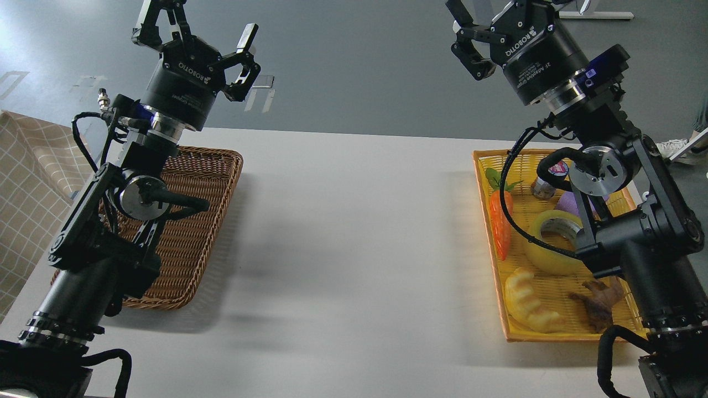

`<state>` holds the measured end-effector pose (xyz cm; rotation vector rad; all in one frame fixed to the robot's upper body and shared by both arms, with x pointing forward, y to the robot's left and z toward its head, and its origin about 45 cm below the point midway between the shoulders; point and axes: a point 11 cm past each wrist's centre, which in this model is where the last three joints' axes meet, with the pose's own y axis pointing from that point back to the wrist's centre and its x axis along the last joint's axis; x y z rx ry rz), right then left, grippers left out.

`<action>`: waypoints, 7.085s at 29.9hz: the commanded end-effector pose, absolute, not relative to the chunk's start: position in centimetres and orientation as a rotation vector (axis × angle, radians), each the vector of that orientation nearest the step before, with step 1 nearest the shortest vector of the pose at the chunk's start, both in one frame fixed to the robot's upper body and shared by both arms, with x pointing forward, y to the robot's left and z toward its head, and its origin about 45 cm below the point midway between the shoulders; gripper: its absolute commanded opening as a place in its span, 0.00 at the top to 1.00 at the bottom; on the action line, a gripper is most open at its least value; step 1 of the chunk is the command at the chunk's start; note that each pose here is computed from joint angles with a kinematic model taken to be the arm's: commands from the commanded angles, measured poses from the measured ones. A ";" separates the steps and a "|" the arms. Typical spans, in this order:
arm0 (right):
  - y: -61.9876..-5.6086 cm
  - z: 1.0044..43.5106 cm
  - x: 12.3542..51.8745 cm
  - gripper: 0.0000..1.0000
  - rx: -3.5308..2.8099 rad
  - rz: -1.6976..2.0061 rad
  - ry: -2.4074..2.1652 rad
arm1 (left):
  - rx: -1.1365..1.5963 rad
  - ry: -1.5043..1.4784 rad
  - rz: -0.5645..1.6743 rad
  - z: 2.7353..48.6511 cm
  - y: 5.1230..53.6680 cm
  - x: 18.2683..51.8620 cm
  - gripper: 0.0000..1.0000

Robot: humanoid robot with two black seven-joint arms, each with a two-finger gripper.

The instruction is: Place and transfer tape with both arms

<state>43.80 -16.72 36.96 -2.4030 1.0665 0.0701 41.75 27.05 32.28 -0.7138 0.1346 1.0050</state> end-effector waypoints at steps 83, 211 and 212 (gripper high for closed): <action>-18.6 36.2 43.3 0.00 -2.450 0.030 1.118 | -0.719 0.142 1.029 32.3 27.8 41.9 0.02; -40.3 15.4 33.7 0.02 -3.756 -1.471 1.651 | -0.676 0.226 1.094 28.0 28.0 41.7 0.02; -40.1 15.6 34.0 0.02 -3.743 -1.487 1.652 | -0.681 0.228 1.096 28.0 28.1 41.7 0.02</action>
